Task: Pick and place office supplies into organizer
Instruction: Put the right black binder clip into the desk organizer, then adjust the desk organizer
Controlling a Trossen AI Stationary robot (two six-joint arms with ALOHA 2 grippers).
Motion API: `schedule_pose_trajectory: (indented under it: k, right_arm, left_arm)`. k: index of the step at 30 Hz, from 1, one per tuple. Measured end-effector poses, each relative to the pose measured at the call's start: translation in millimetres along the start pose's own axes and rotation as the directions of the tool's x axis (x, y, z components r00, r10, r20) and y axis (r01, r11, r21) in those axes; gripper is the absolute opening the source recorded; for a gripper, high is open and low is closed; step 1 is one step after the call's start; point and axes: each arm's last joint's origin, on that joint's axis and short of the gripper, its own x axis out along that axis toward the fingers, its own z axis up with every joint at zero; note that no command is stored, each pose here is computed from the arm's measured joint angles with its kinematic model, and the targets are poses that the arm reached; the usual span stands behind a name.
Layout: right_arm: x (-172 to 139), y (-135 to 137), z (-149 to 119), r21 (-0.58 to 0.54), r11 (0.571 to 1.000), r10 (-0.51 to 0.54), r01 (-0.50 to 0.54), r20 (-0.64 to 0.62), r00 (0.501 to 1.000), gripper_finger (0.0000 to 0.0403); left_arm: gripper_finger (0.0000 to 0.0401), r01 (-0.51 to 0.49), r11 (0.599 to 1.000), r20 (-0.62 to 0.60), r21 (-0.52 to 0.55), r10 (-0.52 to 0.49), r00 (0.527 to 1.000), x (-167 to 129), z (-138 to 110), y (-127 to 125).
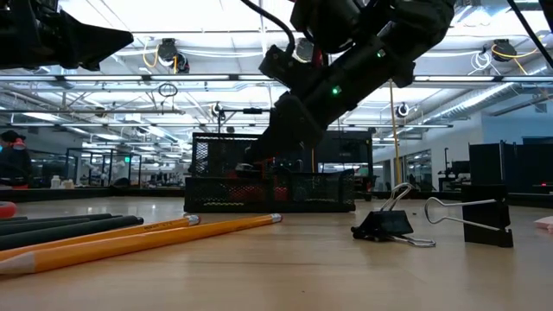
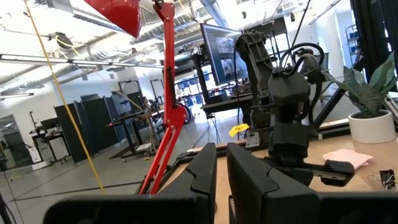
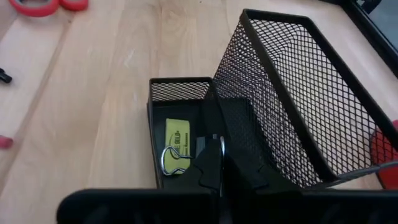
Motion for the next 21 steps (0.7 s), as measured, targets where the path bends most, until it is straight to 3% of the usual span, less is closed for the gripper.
schedule_pose_trajectory:
  k: [16, 21]
  right_arm:
    - [0.4, -1.3, -0.7, 0.056, 0.998, -0.002, 0.003, -0.006, 1.000, 0.0038]
    - [-4.0, 1.6, 2.3, -0.027, 1.000, 0.006, -0.006, 0.003, 1.000, 0.0042]
  left_arm:
    - [0.0047, 0.000, 1.000, 0.000, -0.001, 0.000, 1.000, 0.0, 0.0, 0.0]
    - [0.0047, 0.000, 1.000, 0.000, -0.001, 0.000, 1.000, 0.0, 0.0, 0.0]
